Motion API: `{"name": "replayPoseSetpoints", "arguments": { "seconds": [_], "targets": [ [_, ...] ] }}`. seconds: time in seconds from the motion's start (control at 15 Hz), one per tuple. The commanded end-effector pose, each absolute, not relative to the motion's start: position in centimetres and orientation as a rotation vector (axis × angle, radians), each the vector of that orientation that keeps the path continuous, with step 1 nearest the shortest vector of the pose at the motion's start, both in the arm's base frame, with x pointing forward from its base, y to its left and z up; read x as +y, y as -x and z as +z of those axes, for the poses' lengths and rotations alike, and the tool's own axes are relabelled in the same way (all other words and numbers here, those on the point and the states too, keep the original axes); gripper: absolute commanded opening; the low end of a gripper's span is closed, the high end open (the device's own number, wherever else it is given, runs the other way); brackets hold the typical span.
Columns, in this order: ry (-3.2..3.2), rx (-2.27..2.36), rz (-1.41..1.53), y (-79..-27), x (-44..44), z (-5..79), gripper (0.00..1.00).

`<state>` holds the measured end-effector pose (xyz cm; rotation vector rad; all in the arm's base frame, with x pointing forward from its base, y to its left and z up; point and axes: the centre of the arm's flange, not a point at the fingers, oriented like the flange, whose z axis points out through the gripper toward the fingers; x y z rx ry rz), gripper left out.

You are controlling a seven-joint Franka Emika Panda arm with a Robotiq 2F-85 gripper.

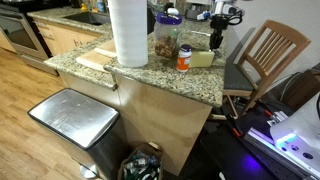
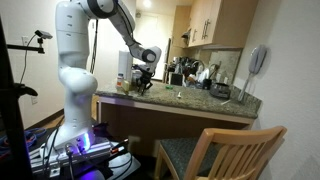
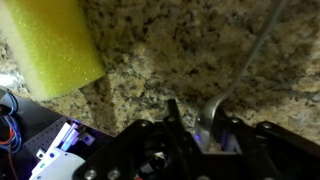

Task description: Move the white spoon to the right, move the silver spoon to the right

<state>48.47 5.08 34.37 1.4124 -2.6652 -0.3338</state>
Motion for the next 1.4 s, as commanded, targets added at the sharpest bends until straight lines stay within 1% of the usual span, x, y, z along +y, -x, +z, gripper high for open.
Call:
{"name": "replayPoseSetpoints", "arguments": {
  "seconds": [0.0, 0.13, 0.2, 0.27, 0.67, 0.87, 0.93, 1.0, 1.07, 1.13, 1.2, 1.33],
  "targets": [
    [-1.311, -2.757, -0.297, -50.5, 4.6, 28.9, 0.05],
    [-1.299, -2.774, -0.280, -50.4, 4.3, 29.0, 0.00],
    [-1.290, -2.788, -0.267, -50.3, 4.1, 29.3, 0.00],
    [-1.282, -2.802, -0.253, -50.3, 4.0, 29.6, 0.02],
    [-1.299, -2.814, -0.231, -49.8, 1.1, 33.4, 0.02],
    [-1.246, -2.861, -0.224, -49.0, -0.5, 36.7, 0.02],
    [-1.258, -2.814, -0.250, -48.8, -1.3, 37.8, 0.02],
    [-1.380, -2.664, -0.375, -48.6, -1.9, 37.6, 0.02],
    [-1.339, -2.642, -0.329, -48.4, -2.3, 37.4, 0.02],
    [-1.347, -2.614, -0.345, -48.3, -3.5, 37.6, 0.02],
    [-1.319, -2.677, -0.332, -48.1, -2.3, 36.8, 0.09],
    [-1.319, -2.649, -0.339, -47.9, -3.1, 37.1, 0.09]
  ]
}}
